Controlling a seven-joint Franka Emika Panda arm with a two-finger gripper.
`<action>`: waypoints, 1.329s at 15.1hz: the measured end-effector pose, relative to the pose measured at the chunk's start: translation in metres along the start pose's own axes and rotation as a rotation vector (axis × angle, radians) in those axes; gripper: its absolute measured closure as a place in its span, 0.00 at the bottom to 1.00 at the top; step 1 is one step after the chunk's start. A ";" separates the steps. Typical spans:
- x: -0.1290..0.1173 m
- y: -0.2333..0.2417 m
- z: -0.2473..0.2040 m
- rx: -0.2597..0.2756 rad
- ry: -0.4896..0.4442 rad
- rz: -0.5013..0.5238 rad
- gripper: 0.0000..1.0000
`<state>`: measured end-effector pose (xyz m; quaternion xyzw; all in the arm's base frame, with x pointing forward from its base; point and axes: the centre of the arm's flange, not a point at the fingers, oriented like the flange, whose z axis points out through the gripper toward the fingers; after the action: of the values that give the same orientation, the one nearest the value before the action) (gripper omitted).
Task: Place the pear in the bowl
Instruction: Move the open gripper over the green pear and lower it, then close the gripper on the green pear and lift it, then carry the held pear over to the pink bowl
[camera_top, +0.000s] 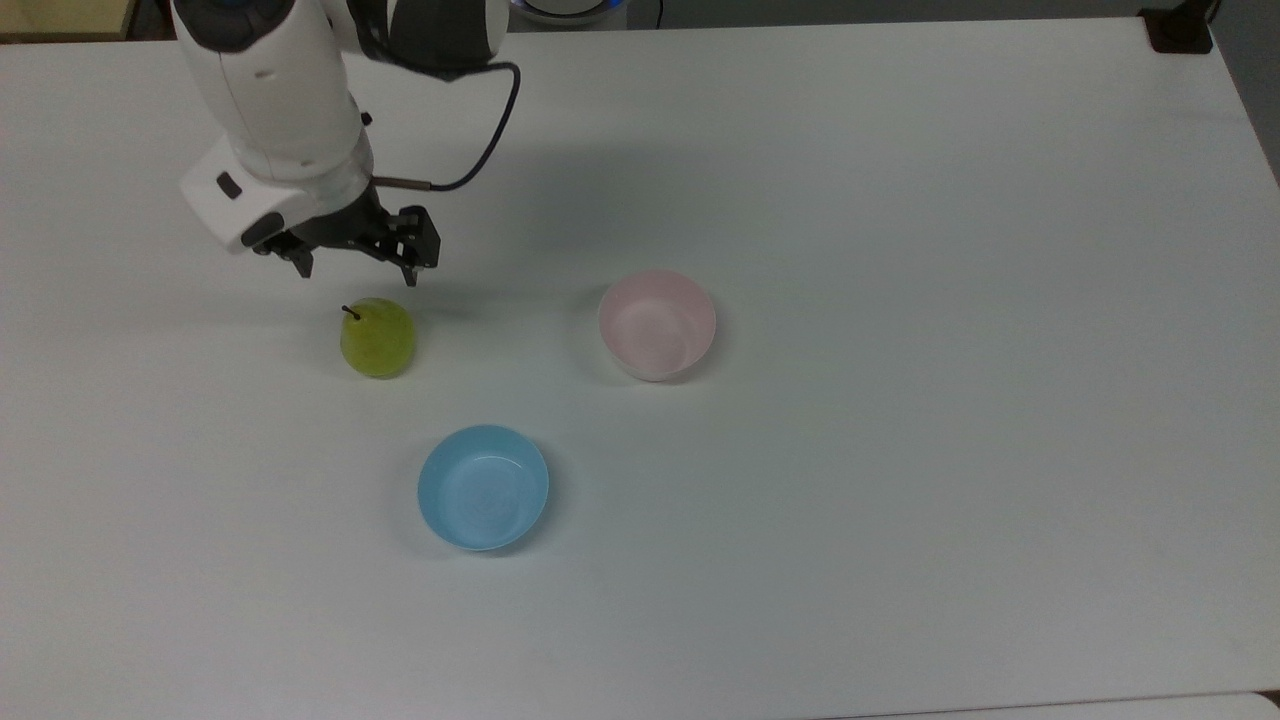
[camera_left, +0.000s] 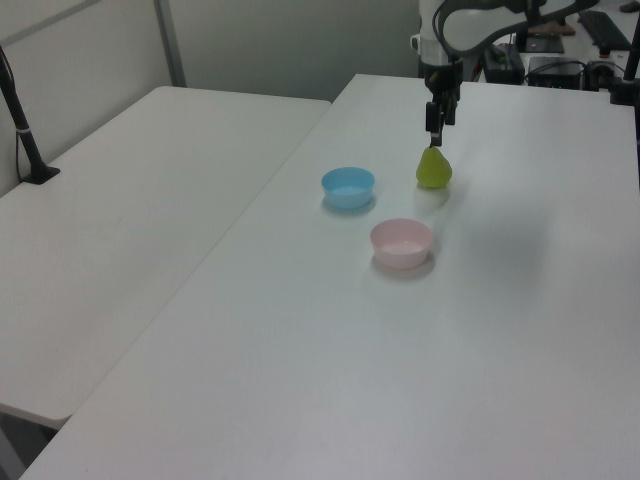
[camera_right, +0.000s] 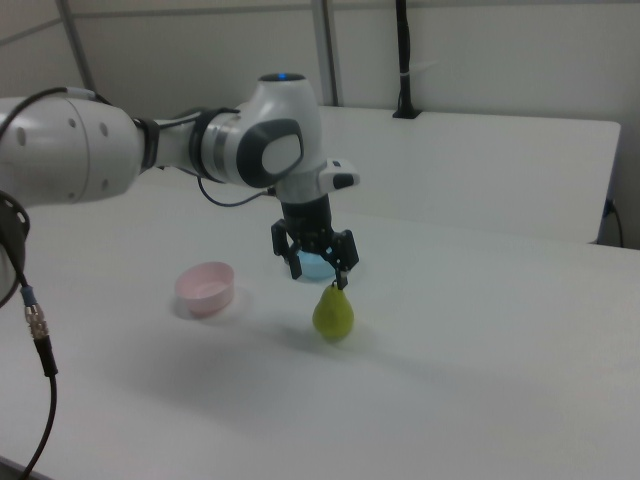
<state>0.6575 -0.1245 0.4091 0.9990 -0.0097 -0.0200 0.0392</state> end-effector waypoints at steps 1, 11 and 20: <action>0.003 -0.001 0.009 0.000 -0.001 -0.001 0.00; 0.020 -0.005 0.077 0.000 -0.012 -0.013 0.32; 0.013 -0.002 0.032 -0.007 -0.007 -0.010 0.32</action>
<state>0.6688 -0.1250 0.3767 0.9988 -0.0049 -0.0237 0.0425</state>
